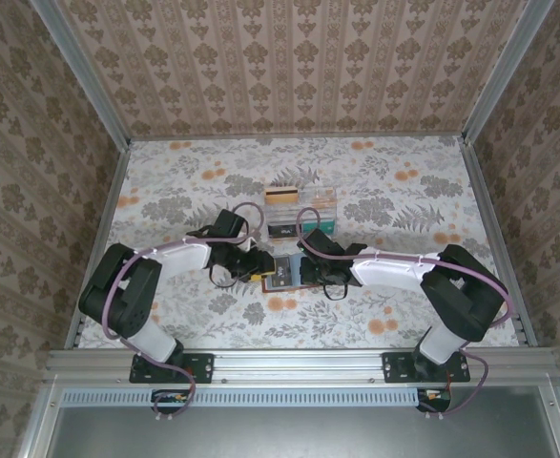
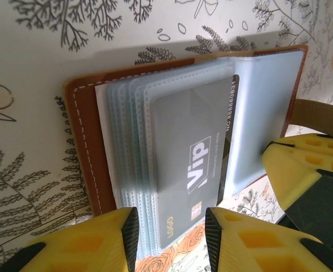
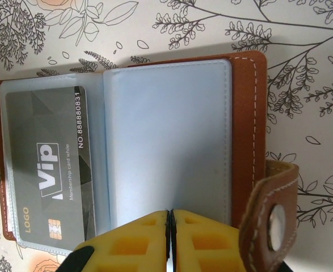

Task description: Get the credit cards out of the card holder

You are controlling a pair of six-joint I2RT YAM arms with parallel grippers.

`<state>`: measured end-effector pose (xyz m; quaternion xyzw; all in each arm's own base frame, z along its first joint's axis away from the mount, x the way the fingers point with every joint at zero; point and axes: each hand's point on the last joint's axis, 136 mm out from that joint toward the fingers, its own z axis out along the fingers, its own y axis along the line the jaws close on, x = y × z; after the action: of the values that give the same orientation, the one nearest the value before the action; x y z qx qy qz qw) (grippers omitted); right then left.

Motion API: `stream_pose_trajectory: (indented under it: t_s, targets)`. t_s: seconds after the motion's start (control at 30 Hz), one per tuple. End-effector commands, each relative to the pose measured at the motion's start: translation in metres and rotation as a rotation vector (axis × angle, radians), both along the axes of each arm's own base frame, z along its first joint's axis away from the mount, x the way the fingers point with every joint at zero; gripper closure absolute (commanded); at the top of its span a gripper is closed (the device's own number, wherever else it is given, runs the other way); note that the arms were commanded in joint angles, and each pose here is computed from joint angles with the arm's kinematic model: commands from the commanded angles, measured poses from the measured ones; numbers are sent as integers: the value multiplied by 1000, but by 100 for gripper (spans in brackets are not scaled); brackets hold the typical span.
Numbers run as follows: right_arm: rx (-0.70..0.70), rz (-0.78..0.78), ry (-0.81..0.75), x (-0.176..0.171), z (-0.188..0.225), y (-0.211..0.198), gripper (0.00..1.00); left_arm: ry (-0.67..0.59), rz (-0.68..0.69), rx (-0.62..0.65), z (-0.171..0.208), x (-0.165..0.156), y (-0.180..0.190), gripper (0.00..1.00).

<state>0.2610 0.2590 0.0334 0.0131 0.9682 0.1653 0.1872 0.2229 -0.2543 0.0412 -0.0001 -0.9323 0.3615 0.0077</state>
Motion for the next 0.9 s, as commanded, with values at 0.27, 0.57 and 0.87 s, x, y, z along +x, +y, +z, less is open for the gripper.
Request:
stream_pose_trajectory:
  t_s: [0.27, 0.57, 0.87]
  targets:
    - [26, 2, -41, 3, 27, 4, 79, -22, -22, 20, 7, 1, -1, 74]
    - [139, 82, -26, 12, 50, 43, 78, -6, -26, 30, -4, 3, -2, 89]
    - [180, 74, 79, 15, 22, 51, 80, 34, -34, 77, -19, 0, 2, 92]
